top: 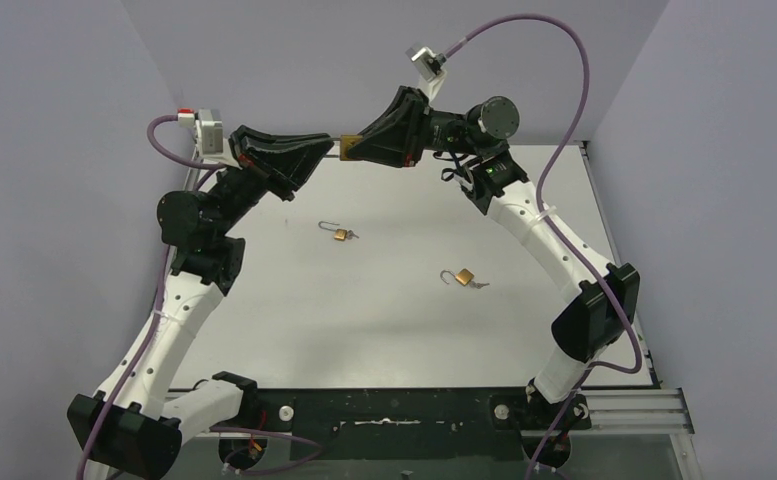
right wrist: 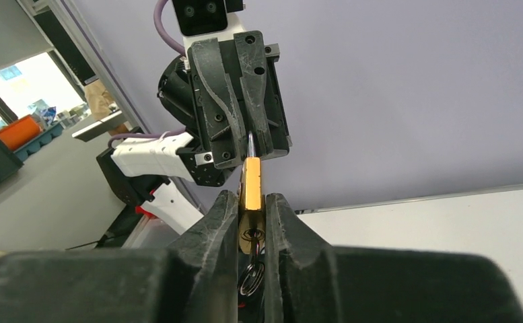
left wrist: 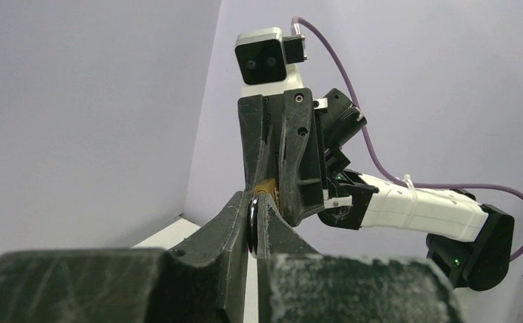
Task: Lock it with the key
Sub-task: Lock the lock.
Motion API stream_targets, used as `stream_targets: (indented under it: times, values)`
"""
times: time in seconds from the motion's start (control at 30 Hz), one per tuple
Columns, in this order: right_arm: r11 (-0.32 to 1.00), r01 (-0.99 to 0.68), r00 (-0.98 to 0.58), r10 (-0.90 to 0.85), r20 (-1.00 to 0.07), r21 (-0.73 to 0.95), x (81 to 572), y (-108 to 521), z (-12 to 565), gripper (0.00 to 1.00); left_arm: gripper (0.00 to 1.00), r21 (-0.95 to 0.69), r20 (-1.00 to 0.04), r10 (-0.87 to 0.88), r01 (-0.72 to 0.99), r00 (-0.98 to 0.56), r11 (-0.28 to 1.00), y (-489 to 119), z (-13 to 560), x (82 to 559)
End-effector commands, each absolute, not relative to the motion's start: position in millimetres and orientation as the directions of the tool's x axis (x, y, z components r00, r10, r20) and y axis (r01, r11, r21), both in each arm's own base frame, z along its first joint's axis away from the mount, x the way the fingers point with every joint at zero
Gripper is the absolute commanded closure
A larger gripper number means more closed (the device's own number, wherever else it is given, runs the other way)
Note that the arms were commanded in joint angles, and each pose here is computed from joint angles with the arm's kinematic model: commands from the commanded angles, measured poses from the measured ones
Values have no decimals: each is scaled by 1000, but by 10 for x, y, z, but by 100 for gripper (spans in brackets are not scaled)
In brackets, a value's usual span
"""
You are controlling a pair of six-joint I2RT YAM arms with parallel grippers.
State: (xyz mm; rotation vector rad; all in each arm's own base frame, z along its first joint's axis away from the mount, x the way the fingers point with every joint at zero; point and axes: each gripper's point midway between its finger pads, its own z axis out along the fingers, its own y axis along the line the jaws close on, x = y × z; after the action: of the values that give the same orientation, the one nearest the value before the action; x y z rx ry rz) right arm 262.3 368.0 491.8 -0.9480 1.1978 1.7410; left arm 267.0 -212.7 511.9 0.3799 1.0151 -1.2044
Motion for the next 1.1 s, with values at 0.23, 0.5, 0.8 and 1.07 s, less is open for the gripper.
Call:
stream_targets:
  times: [0.23, 0.5, 0.8, 1.07]
  values:
    - [-220, -940, -311, 244, -919, 260, 2479, 3530, 5230, 100, 52, -245, -809, -586, 883, 41, 399, -2008, 5243, 2551]
    - [-217, -941, -310, 244, -919, 260, 2484, 3473, 5251, 100, 32, -294, -815, -580, 853, 12, 431, -1841, 5250, 2540]
    - [-243, -933, -321, 236, -917, 264, 2434, 3480, 5260, 100, 42, -328, -807, -588, 870, -55, 369, -1833, 5266, 2576]
    - [-243, -931, -327, 223, -918, 273, 2424, 3497, 5235, 100, 51, -275, -810, -574, 943, -121, 189, -1989, 5413, 2386]
